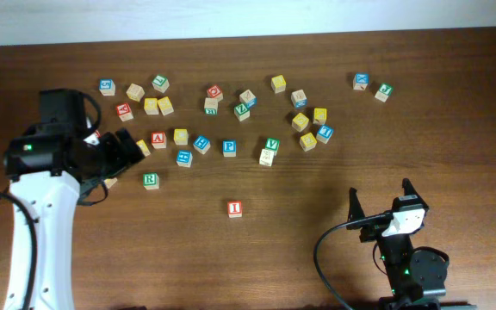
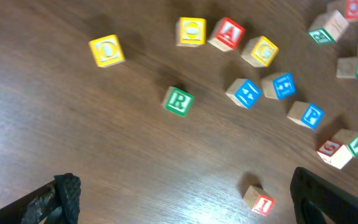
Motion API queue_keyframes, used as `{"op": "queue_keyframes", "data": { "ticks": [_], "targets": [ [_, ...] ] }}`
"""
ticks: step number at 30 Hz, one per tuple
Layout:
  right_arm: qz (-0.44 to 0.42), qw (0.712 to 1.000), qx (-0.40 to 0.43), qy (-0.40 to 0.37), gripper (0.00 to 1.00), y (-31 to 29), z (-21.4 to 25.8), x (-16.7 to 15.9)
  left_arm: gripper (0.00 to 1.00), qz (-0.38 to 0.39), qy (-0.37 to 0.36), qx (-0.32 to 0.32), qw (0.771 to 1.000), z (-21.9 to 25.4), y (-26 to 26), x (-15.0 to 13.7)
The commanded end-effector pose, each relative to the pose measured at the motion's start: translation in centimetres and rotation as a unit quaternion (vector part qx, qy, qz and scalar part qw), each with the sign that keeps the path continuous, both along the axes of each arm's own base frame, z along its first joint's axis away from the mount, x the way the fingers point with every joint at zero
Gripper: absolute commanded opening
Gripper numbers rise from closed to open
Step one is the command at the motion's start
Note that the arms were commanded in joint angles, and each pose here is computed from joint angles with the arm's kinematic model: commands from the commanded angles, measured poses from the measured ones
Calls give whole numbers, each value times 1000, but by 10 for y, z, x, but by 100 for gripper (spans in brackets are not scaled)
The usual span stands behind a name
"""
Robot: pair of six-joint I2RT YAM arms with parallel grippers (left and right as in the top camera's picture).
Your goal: Spell out ICRA
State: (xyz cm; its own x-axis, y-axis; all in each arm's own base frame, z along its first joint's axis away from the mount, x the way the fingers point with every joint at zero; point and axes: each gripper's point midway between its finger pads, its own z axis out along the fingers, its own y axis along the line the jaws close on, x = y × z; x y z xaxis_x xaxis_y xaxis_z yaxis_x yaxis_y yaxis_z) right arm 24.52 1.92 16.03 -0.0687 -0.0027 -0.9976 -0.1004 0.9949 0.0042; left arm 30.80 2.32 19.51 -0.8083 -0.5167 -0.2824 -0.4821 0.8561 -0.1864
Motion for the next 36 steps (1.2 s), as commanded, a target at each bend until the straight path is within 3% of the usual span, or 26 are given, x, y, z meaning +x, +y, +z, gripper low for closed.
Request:
{"op": "queue_keyframes", "data": {
  "ticks": [1, 11, 15, 23, 29, 36],
  "targets": [
    [-6, 1000, -2, 1, 98, -3, -3, 0, 99, -25, -13, -6, 1000, 4, -19, 6],
    [-6, 1000, -2, 1, 98, -3, -3, 0, 99, -112, 5, 5, 994, -10, -56, 11],
    [-6, 1000, -2, 1, 98, -3, -3, 0, 99, -111, 1, 10, 994, -10, -55, 13],
    [-6, 1000, -2, 1, 98, -3, -3, 0, 99, -64, -11, 80, 995, -7, -24, 22],
    [-6, 1000, -2, 1, 98, -3, -3, 0, 99, 35, -16, 72, 997, -6, 27, 24],
    [-6, 1000, -2, 1, 99, -3, -3, 0, 99, 48, 10, 72, 996, -20, 37, 24]
  ]
}}
